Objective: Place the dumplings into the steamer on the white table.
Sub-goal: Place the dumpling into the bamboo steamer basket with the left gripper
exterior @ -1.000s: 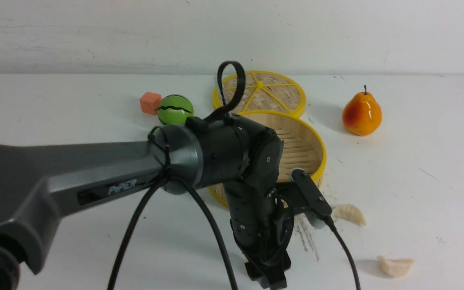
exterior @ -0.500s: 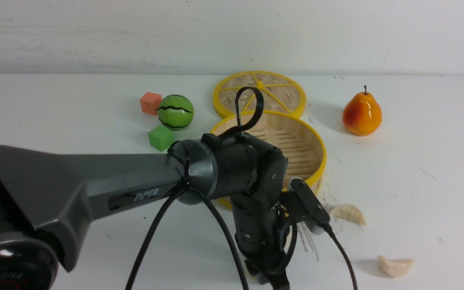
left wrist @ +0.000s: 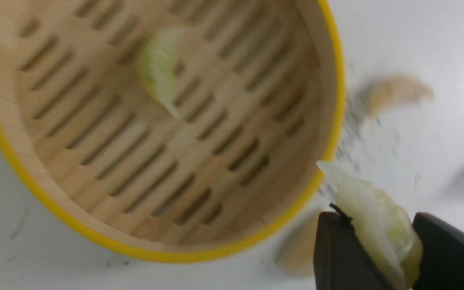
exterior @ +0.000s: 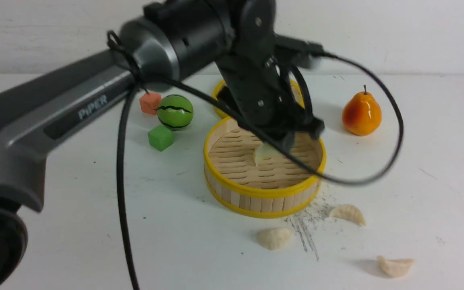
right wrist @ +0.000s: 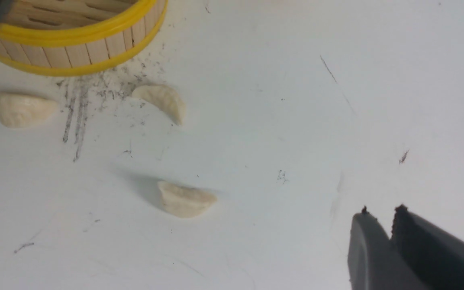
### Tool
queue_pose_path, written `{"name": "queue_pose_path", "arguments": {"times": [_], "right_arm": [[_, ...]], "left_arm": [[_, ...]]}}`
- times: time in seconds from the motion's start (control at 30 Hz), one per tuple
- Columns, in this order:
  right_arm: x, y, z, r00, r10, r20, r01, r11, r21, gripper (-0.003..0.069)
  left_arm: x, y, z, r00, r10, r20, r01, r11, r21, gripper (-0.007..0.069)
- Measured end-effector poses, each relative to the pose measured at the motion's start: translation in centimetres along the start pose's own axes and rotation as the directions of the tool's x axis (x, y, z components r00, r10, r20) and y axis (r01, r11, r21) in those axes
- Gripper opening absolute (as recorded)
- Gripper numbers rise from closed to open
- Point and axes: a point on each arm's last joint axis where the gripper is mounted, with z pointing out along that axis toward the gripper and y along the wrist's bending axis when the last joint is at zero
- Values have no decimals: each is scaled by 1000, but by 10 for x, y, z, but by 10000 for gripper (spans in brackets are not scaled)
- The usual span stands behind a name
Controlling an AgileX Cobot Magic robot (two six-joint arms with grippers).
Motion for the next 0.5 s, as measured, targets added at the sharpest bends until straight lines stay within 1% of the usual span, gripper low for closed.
{"name": "queue_pose_path", "arguments": {"times": [0.07, 0.1, 0.13, 0.17, 0.2, 0.23, 0.27, 0.37, 0.5], "right_arm": [[-1, 1, 0, 1000, 6, 6, -6, 1000, -10, 95], [-1, 1, 0, 1000, 7, 7, -7, 1000, -11, 95], [-1, 2, 0, 1000, 10, 14, -10, 1000, -17, 95], [-1, 2, 0, 1000, 10, 15, -10, 1000, -17, 95], [-2, 2, 0, 1000, 12, 17, -11, 1000, -20, 95], [-2, 2, 0, 1000, 12, 17, -11, 1000, -20, 95], [-2, 2, 0, 1000, 12, 17, -11, 1000, -20, 95], [-2, 2, 0, 1000, 12, 17, -11, 1000, -20, 95], [-2, 2, 0, 1000, 12, 17, -11, 1000, -20, 95]], "left_arm": [[-13, 21, 4, 992, -110, 61, 110, 994, -1, 206], [-14, 26, 4, 989, -129, 66, 130, 992, -4, 206], [-17, 41, 18, 978, -188, 86, 190, 982, -13, 206], [-17, 45, 23, 977, -198, 83, 200, 980, -17, 206], [-16, 58, 44, 969, -236, 76, 239, 971, -34, 206], [-15, 60, 49, 968, -242, 73, 245, 969, -37, 206], [-12, 66, 65, 967, -250, 57, 253, 966, -56, 206], [-6, 73, 90, 970, -239, 42, 242, 966, -91, 206], [0, 80, 114, 974, -226, 33, 228, 966, -118, 206]]}}
